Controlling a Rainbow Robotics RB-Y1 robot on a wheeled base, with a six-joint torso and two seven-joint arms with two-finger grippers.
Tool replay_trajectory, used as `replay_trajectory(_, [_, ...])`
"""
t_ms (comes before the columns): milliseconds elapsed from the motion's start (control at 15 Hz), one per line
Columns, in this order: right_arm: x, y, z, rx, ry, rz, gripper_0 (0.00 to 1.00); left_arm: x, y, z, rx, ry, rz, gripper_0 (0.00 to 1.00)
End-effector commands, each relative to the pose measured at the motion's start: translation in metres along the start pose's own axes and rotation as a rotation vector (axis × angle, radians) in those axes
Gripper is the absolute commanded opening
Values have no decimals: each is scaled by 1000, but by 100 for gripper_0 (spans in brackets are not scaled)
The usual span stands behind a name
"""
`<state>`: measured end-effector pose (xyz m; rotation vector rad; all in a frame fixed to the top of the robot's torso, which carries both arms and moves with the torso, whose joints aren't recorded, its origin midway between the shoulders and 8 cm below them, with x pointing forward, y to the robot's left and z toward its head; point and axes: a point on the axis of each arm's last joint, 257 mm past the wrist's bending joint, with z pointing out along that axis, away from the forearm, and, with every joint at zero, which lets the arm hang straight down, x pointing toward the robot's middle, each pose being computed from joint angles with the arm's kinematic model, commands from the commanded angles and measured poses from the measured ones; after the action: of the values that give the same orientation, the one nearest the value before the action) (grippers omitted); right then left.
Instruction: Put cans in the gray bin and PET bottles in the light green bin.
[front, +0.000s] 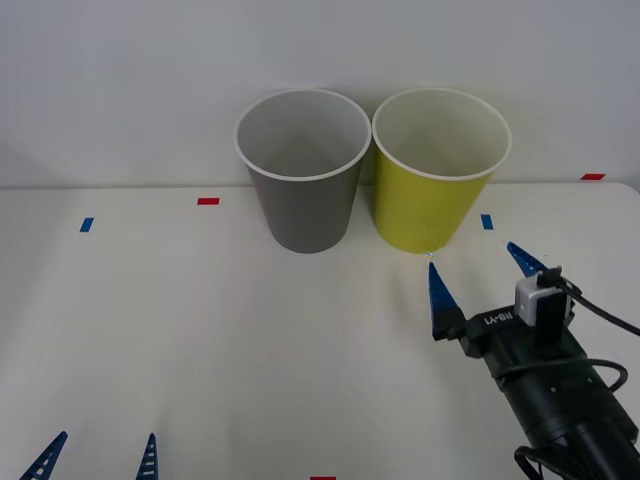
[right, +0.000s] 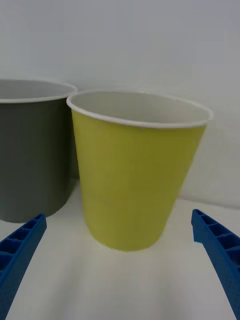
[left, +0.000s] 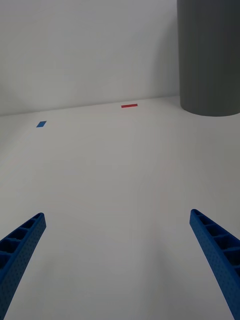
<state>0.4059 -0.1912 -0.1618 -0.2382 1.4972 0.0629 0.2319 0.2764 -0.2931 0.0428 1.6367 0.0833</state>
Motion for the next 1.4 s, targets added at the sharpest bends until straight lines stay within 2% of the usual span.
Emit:
replay_trajectory(67, [28, -2, -32, 39, 53, 13, 100, 0, 0, 0, 0, 0, 0, 100])
replay_trajectory(133, [34, -7, -42, 44, 62, -6, 100, 0, 0, 0, 0, 0, 0, 100])
replay_trajectory(200, [38, -9, -52, 39, 67, 0, 100, 0, 0, 0, 0, 0, 0, 100])
replay_trajectory(400, [53, -23, -86, 63, 96, 53, 100, 0, 0, 0, 0, 0, 0, 100])
replay_trajectory(467, [57, -23, -89, 60, 77, 64, 100, 0, 0, 0, 0, 0, 0, 100])
replay_trajectory(533, [63, -25, -91, 50, 34, 66, 100, 0, 0, 0, 0, 0, 0, 100])
replay_trajectory(667, [72, -23, -101, 46, 18, 89, 100, 0, 0, 0, 0, 0, 0, 100])
replay_trajectory(800, [88, -26, -120, 58, 37, 115, 100, 0, 0, 0, 0, 0, 0, 100])
replay_trajectory(867, [94, -25, -130, 63, 60, 102, 100, 0, 0, 0, 0, 0, 0, 100])
replay_trajectory(933, [95, -26, -136, 68, 63, 54, 100, 0, 0, 0, 0, 0, 0, 100])
replay_trajectory(1067, [96, -28, -151, 88, 69, 18, 100, 0, 0, 0, 0, 0, 0, 100])
replay_trajectory(1400, [105, -19, -183, 102, 111, 52, 100, 0, 0, 0, 0, 0, 0, 100])
